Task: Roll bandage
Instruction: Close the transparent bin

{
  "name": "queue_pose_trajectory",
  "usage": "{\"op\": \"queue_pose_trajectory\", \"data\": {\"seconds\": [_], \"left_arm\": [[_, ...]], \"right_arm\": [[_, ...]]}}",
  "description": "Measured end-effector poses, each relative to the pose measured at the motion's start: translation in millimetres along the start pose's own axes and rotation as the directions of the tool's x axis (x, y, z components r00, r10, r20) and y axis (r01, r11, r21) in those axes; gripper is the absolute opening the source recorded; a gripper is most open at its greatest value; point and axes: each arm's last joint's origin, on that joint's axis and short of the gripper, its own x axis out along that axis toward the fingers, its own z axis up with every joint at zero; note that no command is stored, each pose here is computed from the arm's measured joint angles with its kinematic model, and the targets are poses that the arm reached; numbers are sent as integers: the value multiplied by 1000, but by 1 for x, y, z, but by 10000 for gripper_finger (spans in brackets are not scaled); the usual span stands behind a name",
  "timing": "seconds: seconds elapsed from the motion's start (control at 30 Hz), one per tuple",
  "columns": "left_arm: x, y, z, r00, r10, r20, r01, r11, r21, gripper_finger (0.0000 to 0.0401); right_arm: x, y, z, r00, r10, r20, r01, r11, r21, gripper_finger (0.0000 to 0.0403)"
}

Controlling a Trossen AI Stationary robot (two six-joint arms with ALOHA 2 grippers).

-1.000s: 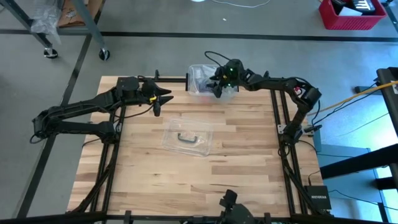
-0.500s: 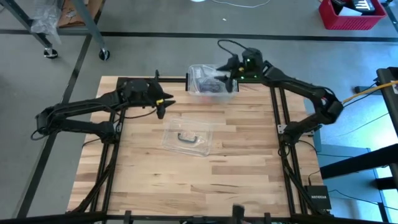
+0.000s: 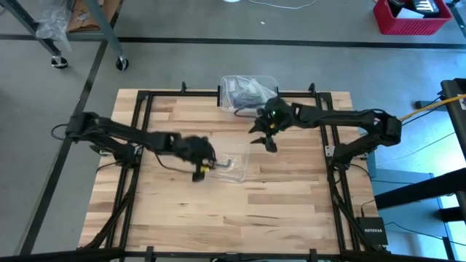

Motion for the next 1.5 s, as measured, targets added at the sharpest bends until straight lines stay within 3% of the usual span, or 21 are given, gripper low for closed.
{"op": "queue_pose_trajectory", "data": {"seconds": [0.2,0.43,0.67,0.87,1.0,1.13,1.27,1.37,1.5], "left_arm": [[38,-32,-30,982,-51,-180,53,999,10,135],[58,-39,-51,959,12,-282,-11,1000,7,113],[68,-39,-60,948,26,-318,-18,999,30,92],[74,-37,-62,947,34,-320,-43,999,-20,16],[64,-37,-53,951,33,-308,-48,998,-39,7],[39,-38,-13,991,37,-125,-39,999,-13,3],[5,-27,18,991,131,41,-134,988,74,2],[-25,-21,46,959,143,245,-172,980,99,2],[-56,-17,68,877,131,462,-230,959,163,2]], "right_arm": [[13,16,-15,998,-12,-56,14,999,46,213],[17,18,-27,997,-7,-77,14,996,92,213],[17,19,-29,997,4,-80,4,994,106,213],[17,18,-30,995,-14,-100,24,995,100,213],[5,23,-31,989,-13,-145,29,994,104,213],[-28,31,-20,985,-87,-146,96,994,54,213],[-70,43,-7,979,-202,-39,202,979,-7,213],[-99,52,-1,961,-270,62,272,962,-25,213],[-127,62,3,928,-314,198,327,944,-37,213]]}}
